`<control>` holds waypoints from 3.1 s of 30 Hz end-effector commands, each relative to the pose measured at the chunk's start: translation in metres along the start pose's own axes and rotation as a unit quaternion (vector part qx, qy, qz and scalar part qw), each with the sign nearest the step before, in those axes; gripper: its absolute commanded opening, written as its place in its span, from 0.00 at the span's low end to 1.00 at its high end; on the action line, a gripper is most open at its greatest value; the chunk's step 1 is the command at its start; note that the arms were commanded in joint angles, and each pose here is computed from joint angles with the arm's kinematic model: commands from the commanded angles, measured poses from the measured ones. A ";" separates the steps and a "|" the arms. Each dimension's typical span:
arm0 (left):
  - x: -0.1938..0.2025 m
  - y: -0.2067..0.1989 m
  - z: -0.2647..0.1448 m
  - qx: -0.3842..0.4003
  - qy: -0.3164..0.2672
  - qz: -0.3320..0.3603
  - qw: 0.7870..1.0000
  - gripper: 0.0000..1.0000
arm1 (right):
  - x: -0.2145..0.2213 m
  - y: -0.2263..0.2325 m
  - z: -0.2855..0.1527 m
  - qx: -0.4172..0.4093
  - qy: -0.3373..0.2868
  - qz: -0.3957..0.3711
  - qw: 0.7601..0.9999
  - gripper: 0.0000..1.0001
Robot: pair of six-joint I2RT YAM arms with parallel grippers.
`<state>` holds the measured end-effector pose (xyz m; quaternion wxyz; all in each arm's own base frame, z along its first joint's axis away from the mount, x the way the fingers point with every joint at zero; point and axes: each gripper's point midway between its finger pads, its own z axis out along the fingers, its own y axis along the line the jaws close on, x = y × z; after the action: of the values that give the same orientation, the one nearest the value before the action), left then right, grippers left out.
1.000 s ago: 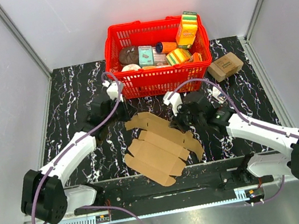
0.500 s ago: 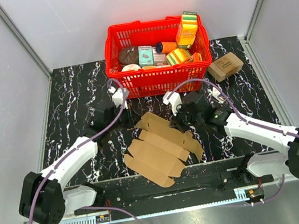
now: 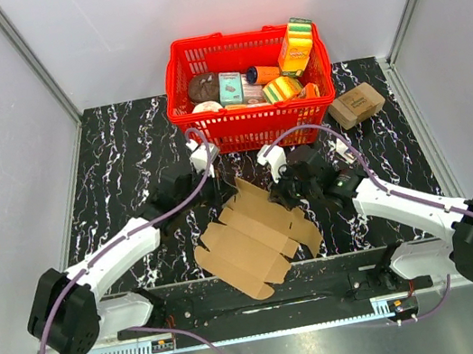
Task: Fold the paper box
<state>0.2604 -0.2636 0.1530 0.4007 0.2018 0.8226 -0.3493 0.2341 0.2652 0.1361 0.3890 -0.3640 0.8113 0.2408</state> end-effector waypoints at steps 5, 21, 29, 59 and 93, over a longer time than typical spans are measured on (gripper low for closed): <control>-0.028 -0.013 0.008 0.015 -0.041 0.013 0.999 0.00 | -0.020 0.003 -0.001 0.000 -0.027 -0.002 1.000 0.00; -0.027 -0.004 0.007 -0.009 -0.038 0.013 0.999 0.00 | -0.019 0.000 -0.005 0.006 -0.029 -0.020 0.999 0.00; -0.038 0.012 -0.037 -0.057 -0.096 0.009 0.994 0.00 | -0.019 -0.005 -0.002 0.009 -0.021 -0.077 0.997 0.00; -0.035 0.085 -0.095 -0.193 -0.193 -0.049 0.961 0.00 | -0.022 -0.058 -0.010 0.145 -0.039 -0.201 0.968 0.00; -0.050 0.135 -0.048 -0.162 -0.251 -0.042 0.953 0.03 | -0.006 -0.052 -0.035 0.324 -0.066 -0.341 0.880 0.00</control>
<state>0.3311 -0.1318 0.1356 0.5728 -0.0140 0.7842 -0.2380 0.2575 0.2117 0.1378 0.5598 -0.4859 0.6588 -0.1286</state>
